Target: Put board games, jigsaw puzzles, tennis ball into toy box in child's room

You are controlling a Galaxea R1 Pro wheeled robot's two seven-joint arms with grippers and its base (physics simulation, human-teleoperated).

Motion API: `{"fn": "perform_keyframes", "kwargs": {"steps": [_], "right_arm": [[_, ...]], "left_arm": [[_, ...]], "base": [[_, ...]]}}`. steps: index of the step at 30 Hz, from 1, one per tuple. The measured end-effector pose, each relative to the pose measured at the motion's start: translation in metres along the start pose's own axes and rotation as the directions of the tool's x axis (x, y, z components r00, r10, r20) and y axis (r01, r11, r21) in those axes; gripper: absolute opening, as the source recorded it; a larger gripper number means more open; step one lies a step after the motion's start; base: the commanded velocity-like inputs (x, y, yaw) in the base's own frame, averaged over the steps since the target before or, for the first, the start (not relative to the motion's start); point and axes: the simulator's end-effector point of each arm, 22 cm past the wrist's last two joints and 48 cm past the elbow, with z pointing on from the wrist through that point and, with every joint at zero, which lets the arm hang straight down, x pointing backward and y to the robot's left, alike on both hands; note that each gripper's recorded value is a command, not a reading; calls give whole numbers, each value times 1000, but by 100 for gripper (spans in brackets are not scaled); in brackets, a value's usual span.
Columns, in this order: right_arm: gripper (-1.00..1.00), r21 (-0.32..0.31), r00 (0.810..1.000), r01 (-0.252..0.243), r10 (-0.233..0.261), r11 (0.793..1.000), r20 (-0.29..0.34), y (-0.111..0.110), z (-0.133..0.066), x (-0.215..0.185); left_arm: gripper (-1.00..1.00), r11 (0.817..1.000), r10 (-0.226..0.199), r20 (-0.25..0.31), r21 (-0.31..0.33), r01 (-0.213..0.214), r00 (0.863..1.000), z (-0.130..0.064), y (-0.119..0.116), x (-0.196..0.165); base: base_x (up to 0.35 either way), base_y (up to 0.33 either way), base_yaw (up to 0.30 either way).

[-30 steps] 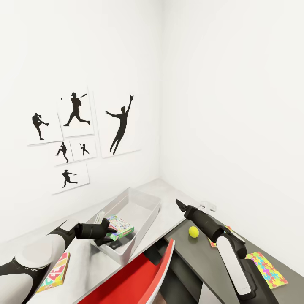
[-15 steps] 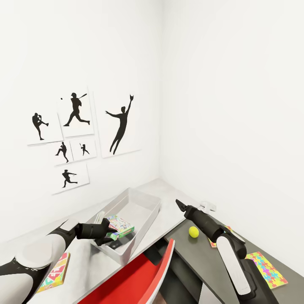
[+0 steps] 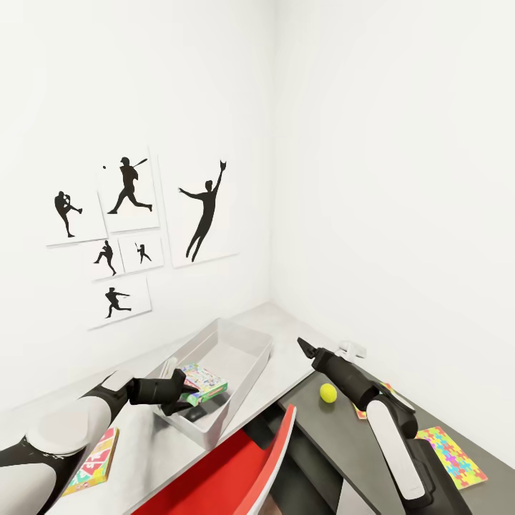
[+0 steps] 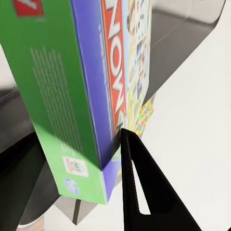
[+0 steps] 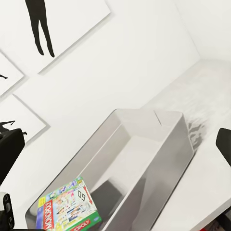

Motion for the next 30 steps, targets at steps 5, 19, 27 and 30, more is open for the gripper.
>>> {"fn": "perform_keyframes", "kwargs": {"steps": [5, 19, 27, 30], "right_arm": [[100, 0, 1000, 1, -1, 1000, 0, 0, 0, 0], [100, 1, 1000, 0, 0, 1000, -1, 0, 0, 0], [100, 1, 1000, 0, 0, 1000, -1, 0, 0, 0], [100, 1, 1000, 0, 0, 1000, -1, 0, 0, 0]], "left_arm": [[-100, 1000, 2, -1, 2, -2, 1000, 2, -1, 2], [-100, 999, 18, 53, 33, -20, 998, 8, -12, -5], [-100, 999, 21, 53, 38, -23, 998, 9, -13, -5], [-100, 999, 21, 53, 38, -23, 998, 9, -13, -5]], "base": [[0, 0, 0], [0, 0, 0], [0, 0, 0], [0, 0, 0]]}}
